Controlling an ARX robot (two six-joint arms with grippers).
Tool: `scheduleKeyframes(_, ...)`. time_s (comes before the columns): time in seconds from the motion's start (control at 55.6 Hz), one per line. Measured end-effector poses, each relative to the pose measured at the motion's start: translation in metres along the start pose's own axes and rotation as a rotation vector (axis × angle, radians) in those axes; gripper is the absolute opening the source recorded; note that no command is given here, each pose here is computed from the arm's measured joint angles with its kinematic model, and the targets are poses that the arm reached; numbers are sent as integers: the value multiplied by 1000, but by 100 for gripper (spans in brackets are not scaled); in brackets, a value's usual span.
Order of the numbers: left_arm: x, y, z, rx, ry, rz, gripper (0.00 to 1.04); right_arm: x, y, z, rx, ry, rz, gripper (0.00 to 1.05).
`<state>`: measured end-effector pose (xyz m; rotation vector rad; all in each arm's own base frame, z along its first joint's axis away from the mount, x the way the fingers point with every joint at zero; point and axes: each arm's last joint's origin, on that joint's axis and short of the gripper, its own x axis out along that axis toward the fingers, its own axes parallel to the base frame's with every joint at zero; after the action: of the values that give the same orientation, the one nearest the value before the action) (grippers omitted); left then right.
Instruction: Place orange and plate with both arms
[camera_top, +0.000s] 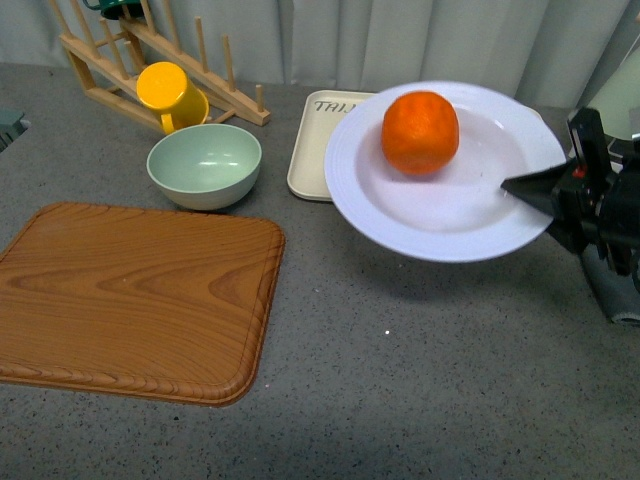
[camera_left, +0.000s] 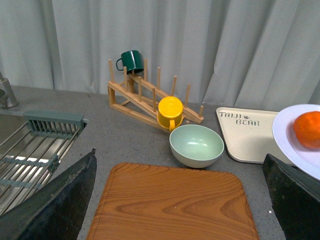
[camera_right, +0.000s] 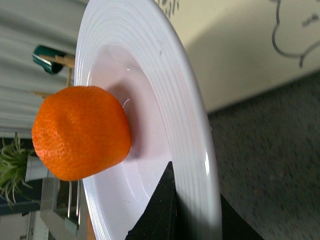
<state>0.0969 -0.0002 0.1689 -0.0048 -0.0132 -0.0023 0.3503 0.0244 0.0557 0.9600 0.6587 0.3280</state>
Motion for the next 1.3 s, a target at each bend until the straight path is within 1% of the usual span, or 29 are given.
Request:
scheduleKeyframes(0.09,0,0,0,0,0,0,98,16,12,10,10,-78,4,4)
scheduleKeyframes(0.252,0,0,0,0,0,0,98,39,17,12,48,-130,2,4)
scheduleKeyframes(0.396,0,0,0,0,0,0,98,62,11,8,113,-163,-11,4)
scheduleKeyframes(0.666,0,0,0,0,0,0,98,108,-10,-3,235,-224,-64,4)
scheduleKeyframes(0.81,0,0,0,0,0,0,98,125,-9,-1,253,-243,-83,4)
scheduleKeyframes(1.061,0,0,0,0,0,0,98,142,-11,1,290,-263,-182,4)
scheduleKeyframes(1.115,0,0,0,0,0,0,98,142,-11,1,293,-259,-189,15)
scheduleKeyframes(1.295,0,0,0,0,0,0,98,138,-9,3,294,-262,-187,41)
